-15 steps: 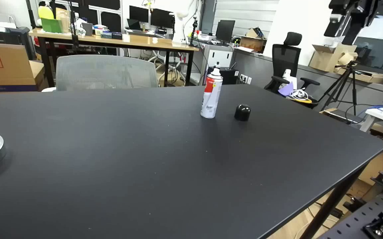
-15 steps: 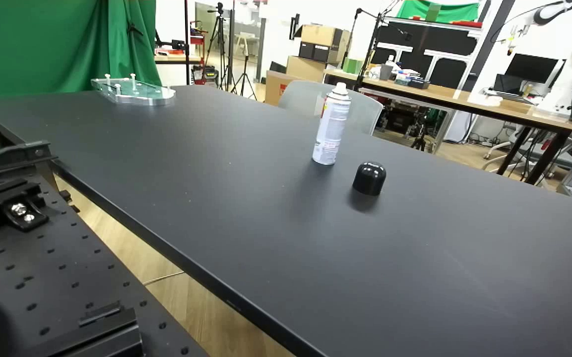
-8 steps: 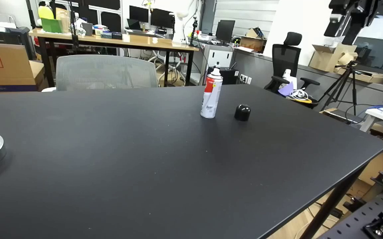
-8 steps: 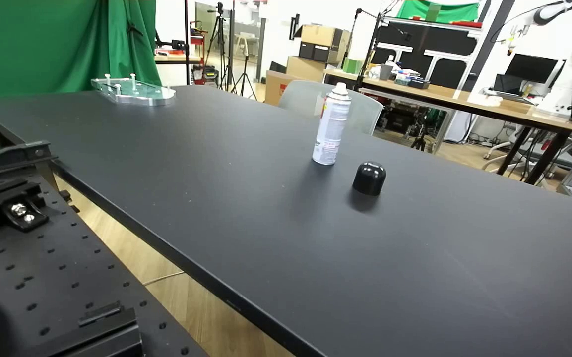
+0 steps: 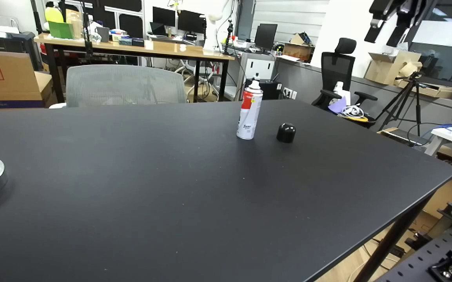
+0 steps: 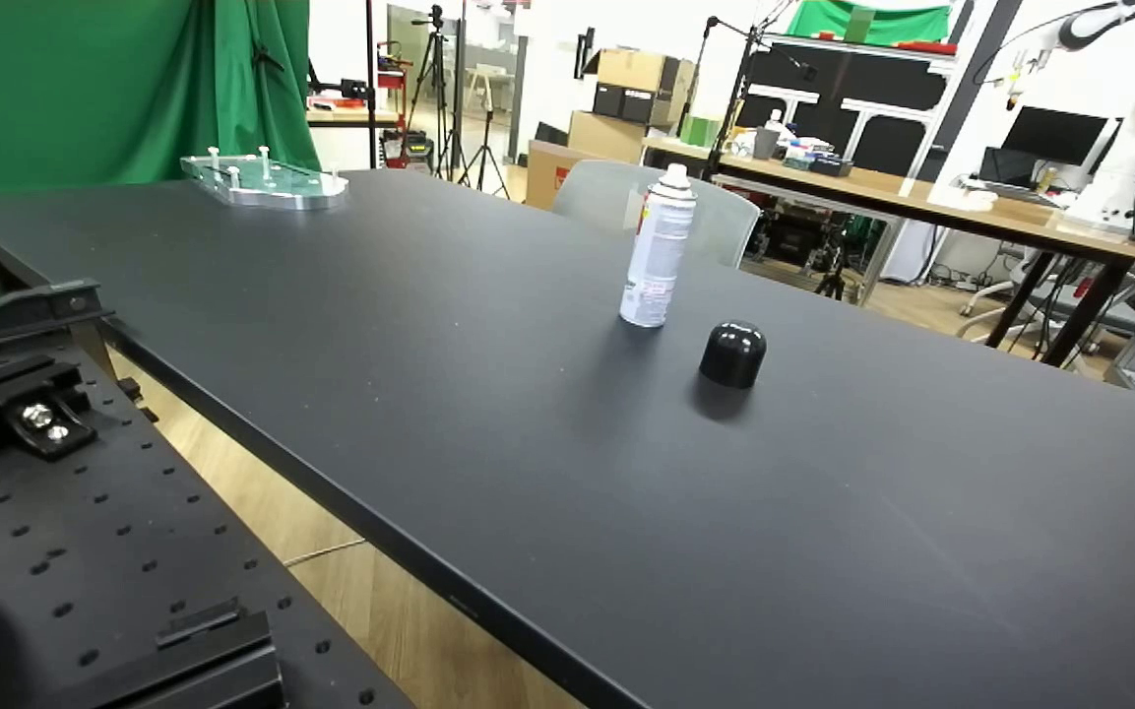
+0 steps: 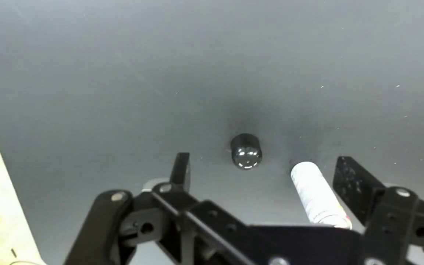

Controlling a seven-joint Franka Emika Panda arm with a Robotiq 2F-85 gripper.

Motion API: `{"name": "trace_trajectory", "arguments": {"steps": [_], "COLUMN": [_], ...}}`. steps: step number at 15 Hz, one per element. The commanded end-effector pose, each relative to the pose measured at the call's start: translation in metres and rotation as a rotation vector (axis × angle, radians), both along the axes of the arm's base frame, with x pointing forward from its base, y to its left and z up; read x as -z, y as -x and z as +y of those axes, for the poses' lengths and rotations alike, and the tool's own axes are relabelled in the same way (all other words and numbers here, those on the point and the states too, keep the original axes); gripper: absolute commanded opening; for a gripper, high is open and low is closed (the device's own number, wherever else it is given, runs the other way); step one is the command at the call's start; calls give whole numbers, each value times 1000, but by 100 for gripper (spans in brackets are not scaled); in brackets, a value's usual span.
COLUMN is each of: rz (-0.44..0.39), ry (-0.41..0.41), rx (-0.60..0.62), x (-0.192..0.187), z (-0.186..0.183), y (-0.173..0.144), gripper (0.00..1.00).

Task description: Put the black lid on the bottle

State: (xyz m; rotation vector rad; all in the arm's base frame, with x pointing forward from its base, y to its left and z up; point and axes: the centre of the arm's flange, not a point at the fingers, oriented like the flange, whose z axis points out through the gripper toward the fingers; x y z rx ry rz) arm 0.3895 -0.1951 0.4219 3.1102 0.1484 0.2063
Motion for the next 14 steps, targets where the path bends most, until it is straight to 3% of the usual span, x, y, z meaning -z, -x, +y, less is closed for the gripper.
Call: {"name": "trace_trajectory", "arguments": {"steps": [1,4,10,11,14], "rz": [-35,5,244,190,206], "ry": [129,202,226,205,201], "rx": [-38,-132,-415,-343,-358], "x": [11,30,86,84,95], "z": [-8,-2,22,26,29], "y": [-58,-99,-142,-121,-125], "gripper": [100,100,100,100,100]}}
